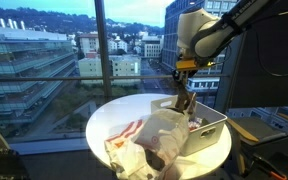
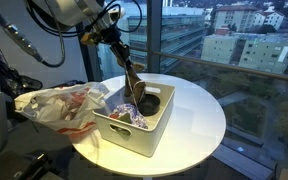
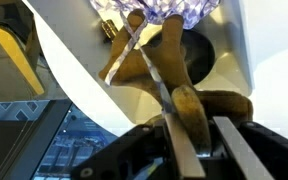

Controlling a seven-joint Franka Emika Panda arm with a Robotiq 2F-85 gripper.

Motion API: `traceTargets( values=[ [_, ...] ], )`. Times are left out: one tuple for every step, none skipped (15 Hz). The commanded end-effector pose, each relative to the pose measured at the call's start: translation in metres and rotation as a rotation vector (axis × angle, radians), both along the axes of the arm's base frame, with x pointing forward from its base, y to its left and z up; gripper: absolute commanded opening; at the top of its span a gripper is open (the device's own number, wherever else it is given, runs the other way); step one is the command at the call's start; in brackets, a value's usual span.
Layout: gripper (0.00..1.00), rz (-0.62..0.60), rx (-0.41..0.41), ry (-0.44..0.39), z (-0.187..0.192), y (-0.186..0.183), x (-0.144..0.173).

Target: Remove the black bowl from the plastic bag, put it in the white basket, remove the duster and toy moose from the white basket and put them in the plastic bag

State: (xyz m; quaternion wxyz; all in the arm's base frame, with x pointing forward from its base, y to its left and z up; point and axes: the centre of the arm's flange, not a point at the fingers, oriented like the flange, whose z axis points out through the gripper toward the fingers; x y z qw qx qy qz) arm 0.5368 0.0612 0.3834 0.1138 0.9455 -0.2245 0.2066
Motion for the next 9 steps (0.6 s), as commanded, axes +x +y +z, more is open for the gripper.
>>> traceTargets(
  values=[
    [0.05, 0.017, 0.089, -0.126, 0.025, 0.005, -0.025],
    [0.05, 0.022, 0.096, -0.174, 0.031, 0.007, -0.028],
    [0.05, 0.018, 0.119, -0.225, 0.038, 0.008, -0.031],
    [0.04, -0.002, 0.157, -0.257, 0.042, 0.007, -0.031],
    [0.04, -0.027, 0.196, -0.286, 0.043, 0.004, -0.032],
    [0.03, -0.048, 0.243, -0.306, 0.042, 0.001, -0.032],
    [0.03, -0.054, 0.299, -0.319, 0.041, 0.0, -0.034],
    [0.03, -0.063, 0.34, -0.344, 0.04, -0.001, -0.036],
    [0.03, -0.07, 0.377, -0.374, 0.039, -0.003, -0.038]
  ],
)
